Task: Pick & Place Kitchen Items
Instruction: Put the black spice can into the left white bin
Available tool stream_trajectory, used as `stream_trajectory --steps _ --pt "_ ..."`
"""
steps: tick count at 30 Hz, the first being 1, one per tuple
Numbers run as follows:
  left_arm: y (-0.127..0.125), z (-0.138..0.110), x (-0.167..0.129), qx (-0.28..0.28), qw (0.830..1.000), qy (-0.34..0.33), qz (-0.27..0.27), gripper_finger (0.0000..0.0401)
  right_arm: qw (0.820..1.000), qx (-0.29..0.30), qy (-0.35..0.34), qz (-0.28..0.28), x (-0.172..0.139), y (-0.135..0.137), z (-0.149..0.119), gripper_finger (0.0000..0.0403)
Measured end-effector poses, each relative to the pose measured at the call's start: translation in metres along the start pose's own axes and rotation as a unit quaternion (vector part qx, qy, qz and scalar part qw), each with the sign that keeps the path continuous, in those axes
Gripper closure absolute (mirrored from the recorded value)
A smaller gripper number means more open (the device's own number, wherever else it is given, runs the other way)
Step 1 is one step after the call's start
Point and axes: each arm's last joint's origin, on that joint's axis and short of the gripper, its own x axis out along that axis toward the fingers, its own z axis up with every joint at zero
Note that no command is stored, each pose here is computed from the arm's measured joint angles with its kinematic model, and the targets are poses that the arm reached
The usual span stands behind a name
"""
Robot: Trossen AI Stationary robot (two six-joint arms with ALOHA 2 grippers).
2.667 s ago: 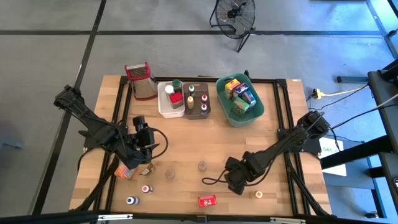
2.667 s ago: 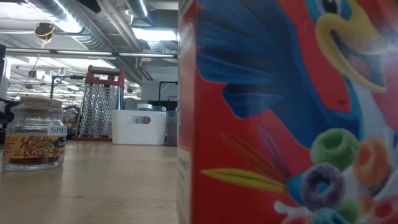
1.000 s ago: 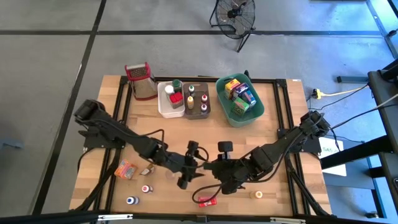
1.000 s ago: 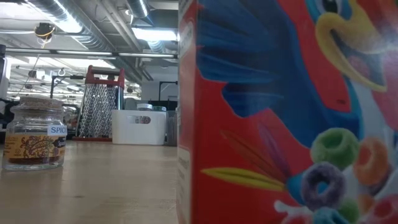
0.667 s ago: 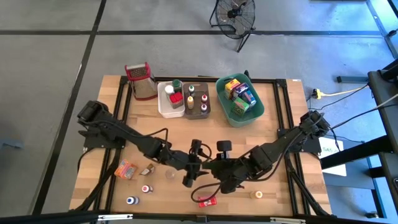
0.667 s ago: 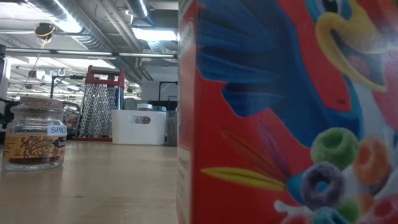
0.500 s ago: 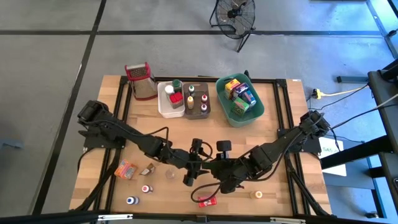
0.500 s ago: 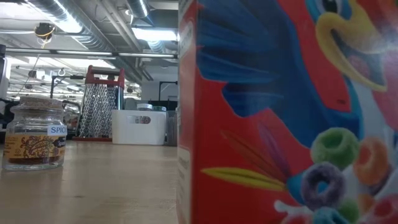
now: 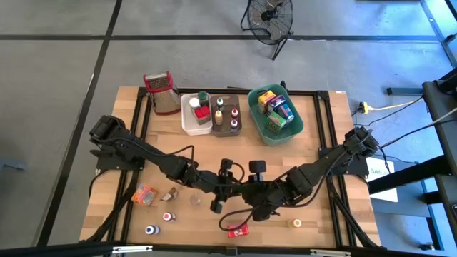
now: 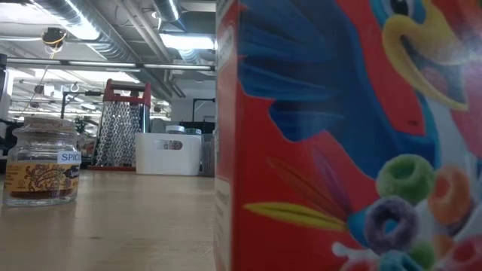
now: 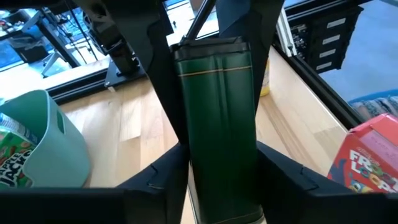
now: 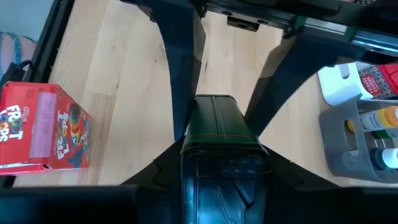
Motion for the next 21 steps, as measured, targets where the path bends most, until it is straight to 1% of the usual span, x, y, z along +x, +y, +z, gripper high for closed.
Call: stream_trajectory --steps 3,6,10,15,21 --pt "0.0003 -0.0001 0.0000 -0.003 1.000 0.001 0.004 0.0262 1.000 0.003 0.001 -0.003 0.0003 -0.0007 -0.0002 0.0274" --pt "0.0003 -0.0002 0.0000 -0.003 1.000 0.001 0.004 0.0264 1.000 0.014 0.003 -0.002 0.0011 -0.0022 0.0001 0.0271" --pt "0.0002 -0.0003 0.0000 0.003 1.000 0.002 0.004 0.0265 1.000 0.020 0.001 0.000 0.0022 -0.0041 0.0012 0.0251" --pt "-0.0001 -0.0007 0.0000 0.001 1.000 0.003 -0.002 0.0267 1.000 0.015 0.000 0.000 0.0026 -0.0048 0.0018 0.0209" --pt "-0.0008 -0.0015 -0.0001 0.001 1.000 0.007 -0.010 0.0267 1.000 0.026 -0.002 -0.004 0.0027 -0.0051 0.0020 0.0139"
